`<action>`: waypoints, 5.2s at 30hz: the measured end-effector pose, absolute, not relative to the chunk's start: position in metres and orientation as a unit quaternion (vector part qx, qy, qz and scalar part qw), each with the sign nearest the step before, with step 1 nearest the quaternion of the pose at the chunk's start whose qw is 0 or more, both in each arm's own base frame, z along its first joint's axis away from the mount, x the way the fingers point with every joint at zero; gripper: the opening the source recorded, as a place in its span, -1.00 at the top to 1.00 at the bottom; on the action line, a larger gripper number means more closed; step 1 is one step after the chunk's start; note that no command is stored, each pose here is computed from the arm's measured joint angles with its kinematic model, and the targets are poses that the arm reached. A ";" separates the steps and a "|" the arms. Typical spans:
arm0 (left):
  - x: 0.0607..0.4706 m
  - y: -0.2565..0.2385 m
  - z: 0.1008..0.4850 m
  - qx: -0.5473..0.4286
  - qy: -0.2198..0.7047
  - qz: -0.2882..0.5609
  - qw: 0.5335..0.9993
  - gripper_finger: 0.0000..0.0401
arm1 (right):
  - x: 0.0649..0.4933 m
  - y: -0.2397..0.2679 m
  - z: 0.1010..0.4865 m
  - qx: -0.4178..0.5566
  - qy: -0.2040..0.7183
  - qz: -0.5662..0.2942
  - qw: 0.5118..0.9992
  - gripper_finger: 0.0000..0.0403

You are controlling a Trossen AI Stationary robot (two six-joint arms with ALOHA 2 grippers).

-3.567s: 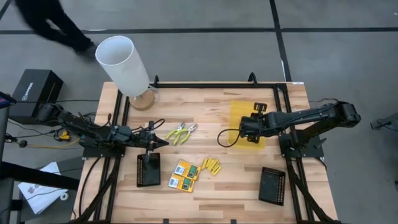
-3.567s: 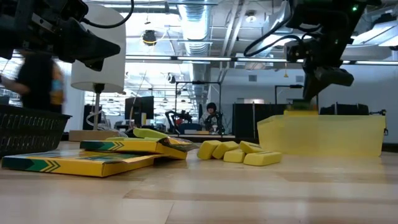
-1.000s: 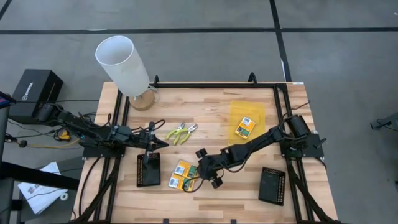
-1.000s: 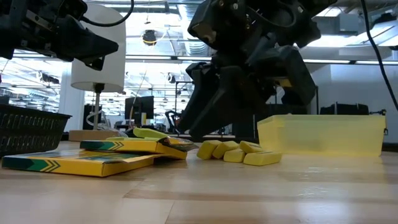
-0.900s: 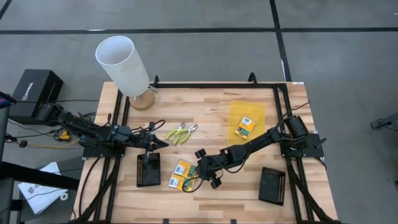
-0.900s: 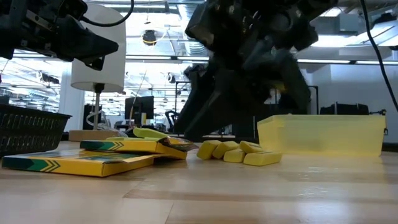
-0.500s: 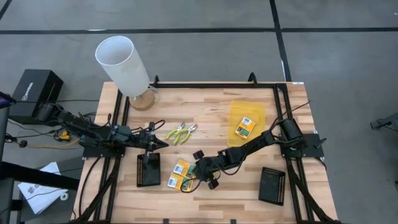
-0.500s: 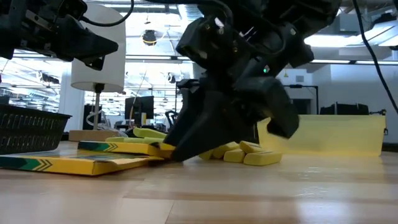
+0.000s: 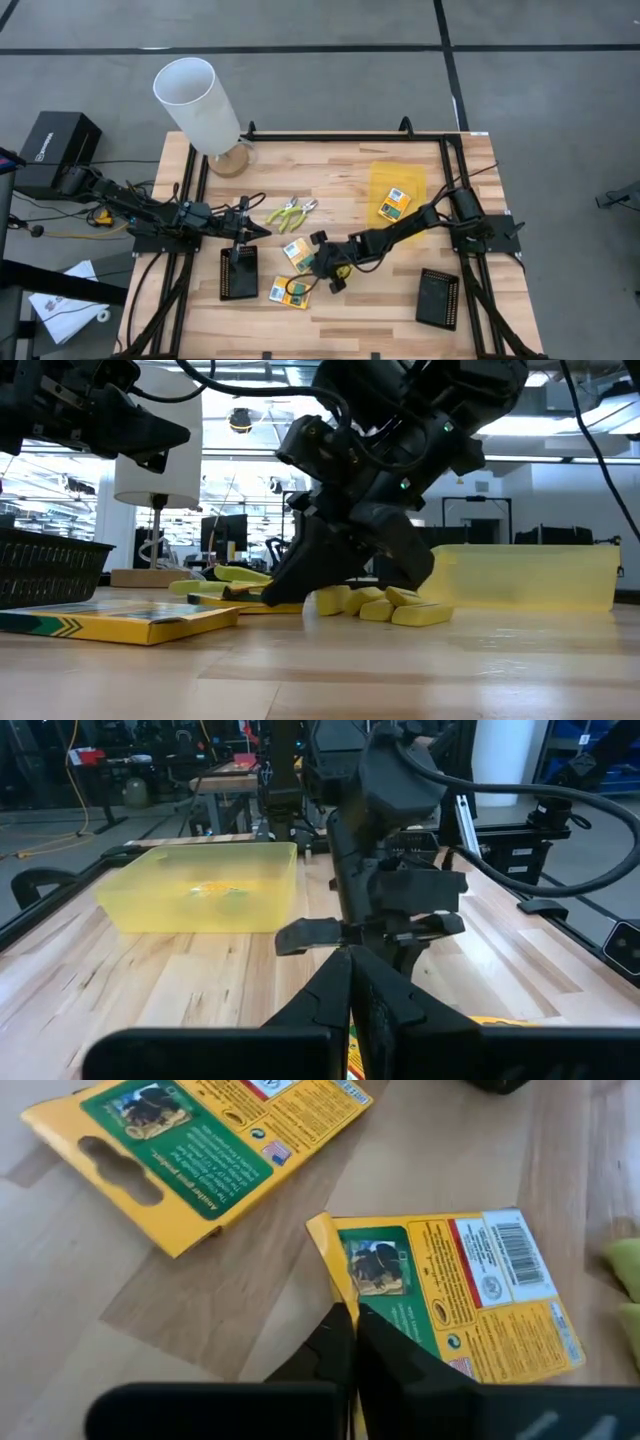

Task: Pick & Place School Supplies
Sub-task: Put the top crayon box into the yellow bin

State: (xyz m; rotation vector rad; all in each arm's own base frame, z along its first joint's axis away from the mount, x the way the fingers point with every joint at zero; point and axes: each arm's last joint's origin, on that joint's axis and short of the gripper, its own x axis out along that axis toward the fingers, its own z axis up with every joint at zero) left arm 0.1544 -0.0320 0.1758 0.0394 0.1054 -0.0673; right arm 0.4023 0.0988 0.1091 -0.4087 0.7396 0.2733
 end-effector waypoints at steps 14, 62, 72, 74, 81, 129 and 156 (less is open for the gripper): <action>0.154 -0.032 0.176 0.020 0.052 -0.032 0.998 0.99 | 0.420 0.115 0.182 -0.224 0.284 0.173 0.916 1.00; 0.156 -0.034 0.187 0.014 0.007 -0.064 0.998 0.96 | 0.452 0.084 0.247 -0.183 0.178 0.173 0.951 1.00; 0.156 -0.034 0.187 0.012 0.007 -0.057 0.998 0.22 | 0.450 0.089 0.245 -0.184 0.189 0.181 0.947 1.00; 0.156 -0.034 0.187 0.011 0.007 -0.055 0.998 0.04 | 0.450 0.089 0.245 -0.185 0.190 0.179 0.948 1.00; 0.156 -0.034 0.187 0.010 0.007 -0.064 0.998 -0.31 | 0.449 0.072 0.237 -0.172 0.241 0.128 0.946 1.00; 0.152 -0.029 0.186 0.031 0.022 0.003 0.999 0.88 | 0.437 0.049 0.291 -0.146 0.171 0.102 0.969 0.83; 0.145 -0.044 0.163 -0.053 0.145 -0.045 0.987 0.88 | 0.423 0.016 0.322 -0.203 0.324 -0.006 0.924 -0.02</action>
